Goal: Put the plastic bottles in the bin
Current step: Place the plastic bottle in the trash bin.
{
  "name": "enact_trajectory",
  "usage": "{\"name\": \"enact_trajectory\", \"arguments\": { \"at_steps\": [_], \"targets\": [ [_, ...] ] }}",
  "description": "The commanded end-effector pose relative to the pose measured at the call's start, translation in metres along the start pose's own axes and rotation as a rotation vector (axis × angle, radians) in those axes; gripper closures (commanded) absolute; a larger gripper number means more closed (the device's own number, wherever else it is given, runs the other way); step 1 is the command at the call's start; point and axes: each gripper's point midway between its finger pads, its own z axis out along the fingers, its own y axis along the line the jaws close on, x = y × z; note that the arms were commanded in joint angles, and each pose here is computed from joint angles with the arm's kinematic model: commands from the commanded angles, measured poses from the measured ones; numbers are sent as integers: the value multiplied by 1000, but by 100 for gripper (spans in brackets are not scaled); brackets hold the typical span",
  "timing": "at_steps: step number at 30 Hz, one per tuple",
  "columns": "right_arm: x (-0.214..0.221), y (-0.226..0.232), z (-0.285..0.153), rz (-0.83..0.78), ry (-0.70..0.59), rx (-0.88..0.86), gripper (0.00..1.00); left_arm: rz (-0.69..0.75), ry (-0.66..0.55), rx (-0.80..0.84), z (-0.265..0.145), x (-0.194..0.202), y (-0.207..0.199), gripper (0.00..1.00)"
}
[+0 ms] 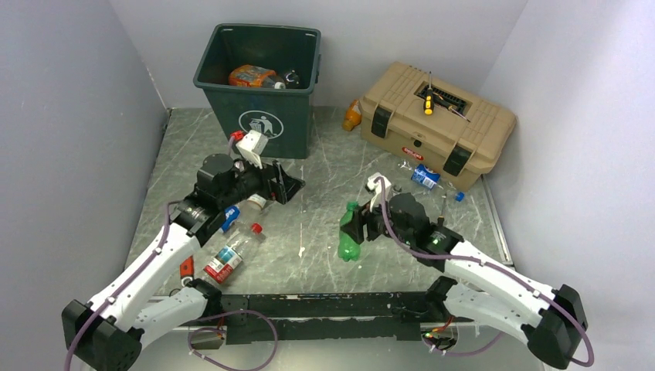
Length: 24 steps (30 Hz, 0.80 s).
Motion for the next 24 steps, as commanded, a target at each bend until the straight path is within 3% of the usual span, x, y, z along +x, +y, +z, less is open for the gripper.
{"name": "enact_trajectory", "arguments": {
  "at_steps": [1,5,9,14,24],
  "targets": [
    [-41,62,-12,-206,-223,-273,78,-16,-60,231,2,-10,-41,0],
    [-28,79,-6,-296,-198,-307,81,-70,-50,459,2,-8,-75,1],
    [-31,88,-5,-345,-234,-288,85,-144,108,560,14,13,-84,1],
    [-37,91,-2,-356,-258,-274,86,-188,191,602,20,28,-88,0],
    [-41,94,3,-343,-272,-264,87,-88,267,551,24,52,-97,1]
  ]
}}
